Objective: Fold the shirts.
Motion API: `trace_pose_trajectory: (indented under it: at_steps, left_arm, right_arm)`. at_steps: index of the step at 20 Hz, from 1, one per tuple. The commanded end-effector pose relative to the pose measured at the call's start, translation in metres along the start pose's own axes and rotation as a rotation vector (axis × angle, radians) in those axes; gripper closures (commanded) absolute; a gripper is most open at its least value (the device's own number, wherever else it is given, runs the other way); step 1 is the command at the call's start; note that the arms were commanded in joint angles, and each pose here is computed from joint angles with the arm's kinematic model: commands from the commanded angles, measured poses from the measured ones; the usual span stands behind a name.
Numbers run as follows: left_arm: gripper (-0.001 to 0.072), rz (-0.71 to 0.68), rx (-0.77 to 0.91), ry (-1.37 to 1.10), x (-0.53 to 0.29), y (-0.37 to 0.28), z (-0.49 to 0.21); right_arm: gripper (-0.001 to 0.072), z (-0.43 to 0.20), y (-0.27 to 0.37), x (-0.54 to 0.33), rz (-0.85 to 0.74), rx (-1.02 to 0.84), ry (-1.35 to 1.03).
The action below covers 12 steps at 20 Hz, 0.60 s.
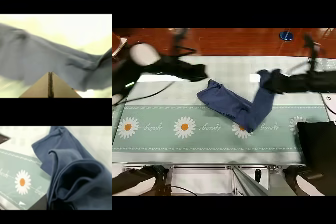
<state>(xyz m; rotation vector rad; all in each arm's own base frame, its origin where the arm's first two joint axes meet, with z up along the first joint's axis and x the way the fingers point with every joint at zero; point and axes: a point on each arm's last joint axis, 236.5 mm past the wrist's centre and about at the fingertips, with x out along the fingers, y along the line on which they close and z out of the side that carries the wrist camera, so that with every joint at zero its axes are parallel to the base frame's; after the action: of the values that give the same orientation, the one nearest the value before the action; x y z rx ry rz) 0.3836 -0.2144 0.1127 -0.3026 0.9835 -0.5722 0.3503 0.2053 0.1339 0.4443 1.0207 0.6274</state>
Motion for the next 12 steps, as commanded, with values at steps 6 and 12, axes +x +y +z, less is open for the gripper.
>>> trace_pose_trajectory:
  at_steps: [6,12]
  left_arm:
    - [0.0688,0.103,-0.127,-0.156,-0.074,0.047,-0.132]
    - [0.0688,0.102,-0.177,-0.142,-0.066,0.055,-0.155]
  right_arm:
    - [0.0689,0.029,0.030,0.178,0.103,-0.006,0.186]
    - [0.0688,0.021,0.035,0.231,0.154,0.076,0.247]
